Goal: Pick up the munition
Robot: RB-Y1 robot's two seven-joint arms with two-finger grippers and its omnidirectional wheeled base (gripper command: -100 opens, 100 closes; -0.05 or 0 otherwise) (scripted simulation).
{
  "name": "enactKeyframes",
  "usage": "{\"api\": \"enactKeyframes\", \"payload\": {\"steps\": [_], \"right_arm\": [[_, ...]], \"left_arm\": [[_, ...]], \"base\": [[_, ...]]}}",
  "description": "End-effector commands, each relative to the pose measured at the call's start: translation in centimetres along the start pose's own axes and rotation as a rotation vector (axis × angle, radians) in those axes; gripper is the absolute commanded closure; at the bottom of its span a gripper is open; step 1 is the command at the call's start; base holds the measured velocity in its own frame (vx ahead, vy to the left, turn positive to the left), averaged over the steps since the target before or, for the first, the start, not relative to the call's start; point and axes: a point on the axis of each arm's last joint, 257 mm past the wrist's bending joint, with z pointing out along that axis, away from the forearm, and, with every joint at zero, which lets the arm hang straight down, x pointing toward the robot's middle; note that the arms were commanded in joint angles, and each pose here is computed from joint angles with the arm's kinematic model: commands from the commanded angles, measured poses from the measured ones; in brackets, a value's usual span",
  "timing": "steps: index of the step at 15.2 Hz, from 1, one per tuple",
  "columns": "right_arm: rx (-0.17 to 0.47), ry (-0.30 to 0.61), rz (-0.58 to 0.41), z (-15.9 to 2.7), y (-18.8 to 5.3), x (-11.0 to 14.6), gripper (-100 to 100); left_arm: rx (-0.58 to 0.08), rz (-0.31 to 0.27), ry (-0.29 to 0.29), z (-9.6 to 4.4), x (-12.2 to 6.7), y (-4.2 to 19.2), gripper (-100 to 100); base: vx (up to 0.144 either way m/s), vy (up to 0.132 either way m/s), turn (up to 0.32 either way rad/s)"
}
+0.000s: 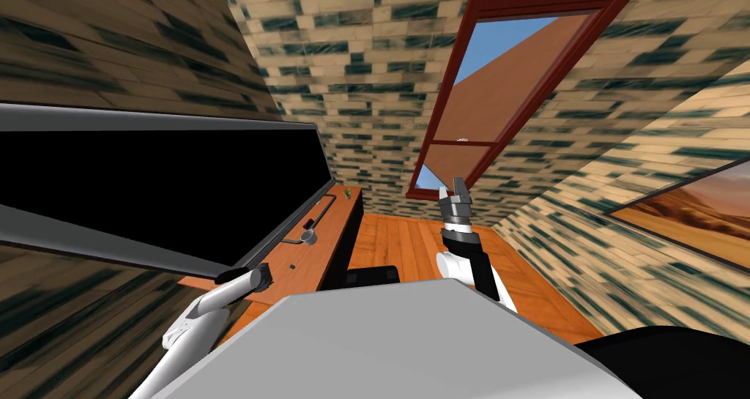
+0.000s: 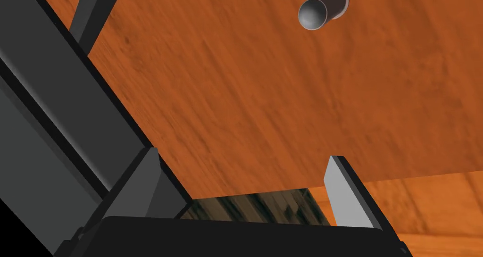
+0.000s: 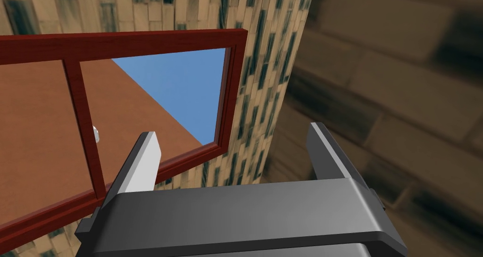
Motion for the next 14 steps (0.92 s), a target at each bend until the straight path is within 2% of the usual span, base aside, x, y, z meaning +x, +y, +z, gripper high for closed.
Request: {"api": "enactKeyframes", "payload": {"steps": [1, 2, 3, 4, 5, 7, 8, 9, 10, 11, 12, 13, 14], "right_arm": [[0.000, 0.000, 0.000, 0.0, 0.0, 0.0, 0], [0.000, 0.000, 0.000, 0.0, 0.0, 0.0, 0], [0.000, 0.000, 0.000, 0.0, 0.0, 0.0, 0], [0.000, 0.000, 0.000, 0.0, 0.0, 0.0, 0], [0.000, 0.000, 0.000, 0.0, 0.0, 0.0, 0], [0.000, 0.000, 0.000, 0.0, 0.0, 0.0, 0], [0.000, 0.000, 0.000, 0.0, 0.0, 0.0, 0], [0.000, 0.000, 0.000, 0.0, 0.0, 0.0, 0], [0.000, 0.000, 0.000, 0.0, 0.0, 0.0, 0], [0.000, 0.000, 0.000, 0.0, 0.0, 0.0, 0], [0.000, 0.000, 0.000, 0.0, 0.0, 0.0, 0], [0.000, 0.000, 0.000, 0.0, 0.0, 0.0, 0], [0.000, 0.000, 0.000, 0.0, 0.0, 0.0, 0]], "left_arm": [[-0.058, -0.029, -0.012, 0.2, -0.8, 1.7, -100], [-0.058, -0.029, -0.012, 0.2, -0.8, 1.7, -100], [-0.110, -0.068, -0.022, 0.4, -1.6, 3.1, -100], [-0.120, -0.068, -0.023, 0.3, -1.7, 3.4, -100], [-0.167, -0.105, -0.031, 0.4, -2.4, 4.7, -100], [-0.179, -0.105, -0.032, 0.4, -2.4, 5.0, -100], [-0.232, -0.141, -0.036, 0.3, -2.9, 6.5, -100], [-0.235, -0.142, -0.037, 0.3, -2.9, 6.6, -100], [-0.282, -0.175, -0.039, 0.2, -3.2, 7.9, -100], [-0.287, -0.176, -0.041, 0.2, -3.3, 8.1, -100], [-0.335, -0.208, -0.042, 0.0, -3.5, 9.5, -100], [-0.335, -0.208, -0.042, 0.0, -3.5, 9.5, -100], [-0.379, -0.237, -0.042, -0.2, -3.6, 10.7, -100]], "base": [[0.104, 0.006, -0.090], [0.063, 0.009, -0.043], [0.078, 0.012, -0.090], [0.082, 0.007, -0.090], [0.094, 0.002, -0.116], [0.085, 0.008, -0.053], [0.071, 0.008, -0.064], [0.071, 0.012, -0.074], [0.076, 0.013, -0.094], [0.079, 0.012, -0.074], [0.086, 0.006, -0.081], [0.085, 0.009, -0.060], [0.094, 0.017, -0.074]]}}
